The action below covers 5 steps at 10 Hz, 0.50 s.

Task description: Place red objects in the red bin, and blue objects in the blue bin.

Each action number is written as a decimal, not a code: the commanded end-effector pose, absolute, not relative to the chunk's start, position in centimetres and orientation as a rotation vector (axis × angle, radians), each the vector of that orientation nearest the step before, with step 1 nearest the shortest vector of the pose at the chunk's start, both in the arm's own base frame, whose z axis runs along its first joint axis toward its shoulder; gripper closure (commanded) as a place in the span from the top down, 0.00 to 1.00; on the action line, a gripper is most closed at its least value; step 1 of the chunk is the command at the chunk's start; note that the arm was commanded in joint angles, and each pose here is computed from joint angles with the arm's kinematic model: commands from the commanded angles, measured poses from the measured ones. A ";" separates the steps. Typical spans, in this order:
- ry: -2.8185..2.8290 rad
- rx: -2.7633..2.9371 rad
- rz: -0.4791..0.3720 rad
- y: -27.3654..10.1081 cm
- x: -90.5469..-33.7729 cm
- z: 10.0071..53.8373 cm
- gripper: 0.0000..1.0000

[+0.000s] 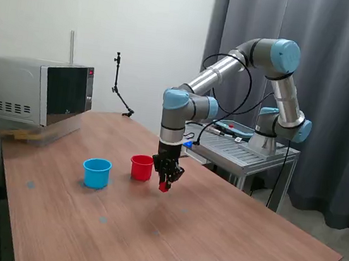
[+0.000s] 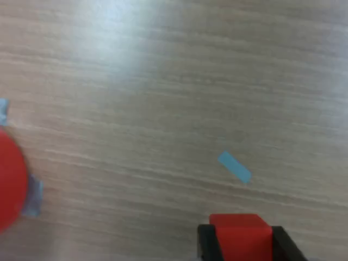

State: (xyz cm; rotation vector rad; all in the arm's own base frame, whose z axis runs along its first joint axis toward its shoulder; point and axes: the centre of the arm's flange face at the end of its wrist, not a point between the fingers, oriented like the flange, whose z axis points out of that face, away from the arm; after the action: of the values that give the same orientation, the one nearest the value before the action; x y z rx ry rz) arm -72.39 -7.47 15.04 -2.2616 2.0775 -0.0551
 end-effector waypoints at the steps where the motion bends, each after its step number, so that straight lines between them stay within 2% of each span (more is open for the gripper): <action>1: 2.080 -2.266 -0.047 -7.9 -71.8 17.0 0.00; 5: 2.091 -2.254 -0.024 -7.2 -71.7 17.9 0.00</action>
State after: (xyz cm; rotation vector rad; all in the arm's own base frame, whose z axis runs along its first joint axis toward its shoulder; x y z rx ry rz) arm -71.79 -7.54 17.30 -2.2585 2.0840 -0.0348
